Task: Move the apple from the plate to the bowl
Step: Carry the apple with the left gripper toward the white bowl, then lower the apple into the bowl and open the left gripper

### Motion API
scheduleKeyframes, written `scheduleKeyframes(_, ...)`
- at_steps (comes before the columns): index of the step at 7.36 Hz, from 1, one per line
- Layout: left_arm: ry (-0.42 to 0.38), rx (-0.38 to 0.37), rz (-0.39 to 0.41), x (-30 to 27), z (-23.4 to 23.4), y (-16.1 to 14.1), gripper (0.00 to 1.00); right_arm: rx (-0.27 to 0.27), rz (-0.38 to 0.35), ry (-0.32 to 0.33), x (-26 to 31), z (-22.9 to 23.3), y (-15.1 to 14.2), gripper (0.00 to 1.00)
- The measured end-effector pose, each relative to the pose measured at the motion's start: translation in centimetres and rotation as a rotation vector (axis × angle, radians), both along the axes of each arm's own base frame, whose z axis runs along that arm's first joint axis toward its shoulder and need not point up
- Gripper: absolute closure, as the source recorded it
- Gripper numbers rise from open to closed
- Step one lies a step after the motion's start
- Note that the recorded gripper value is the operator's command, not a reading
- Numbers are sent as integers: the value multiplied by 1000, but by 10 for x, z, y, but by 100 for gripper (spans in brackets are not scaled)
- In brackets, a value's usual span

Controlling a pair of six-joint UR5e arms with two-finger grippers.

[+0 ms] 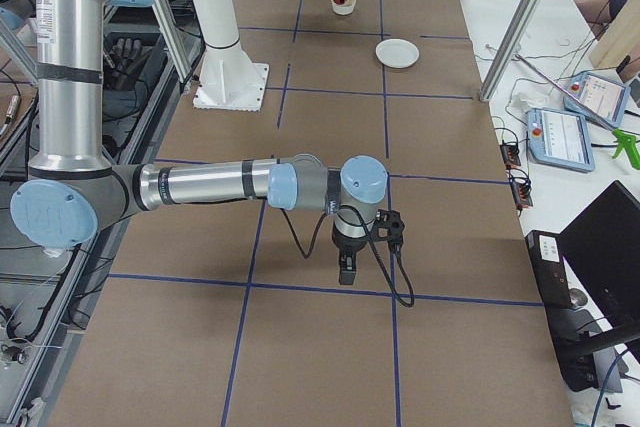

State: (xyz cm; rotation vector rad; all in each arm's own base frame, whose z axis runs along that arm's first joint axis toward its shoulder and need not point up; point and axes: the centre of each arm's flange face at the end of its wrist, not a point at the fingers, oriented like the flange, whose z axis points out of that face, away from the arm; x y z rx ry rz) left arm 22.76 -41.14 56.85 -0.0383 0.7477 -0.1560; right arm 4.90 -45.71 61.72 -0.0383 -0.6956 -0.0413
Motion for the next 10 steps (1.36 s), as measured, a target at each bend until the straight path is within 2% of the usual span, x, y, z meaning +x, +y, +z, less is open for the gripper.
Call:
scheduleKeyframes(2,-5,-8,10,5,4,2,14,0,0,0,0,0,0,0)
scheduleKeyframes(3,-5,-9,13,6,5,2,1,0,0,0,0,0,0,0)
scheduleKeyframes(7,2,-5,15,9,1,1,0,-1,0,0,0,1,0,0)
scheduleKeyframes(10,79,17,33,-7,-40,11,0,0,0,0,0,0,0,0)
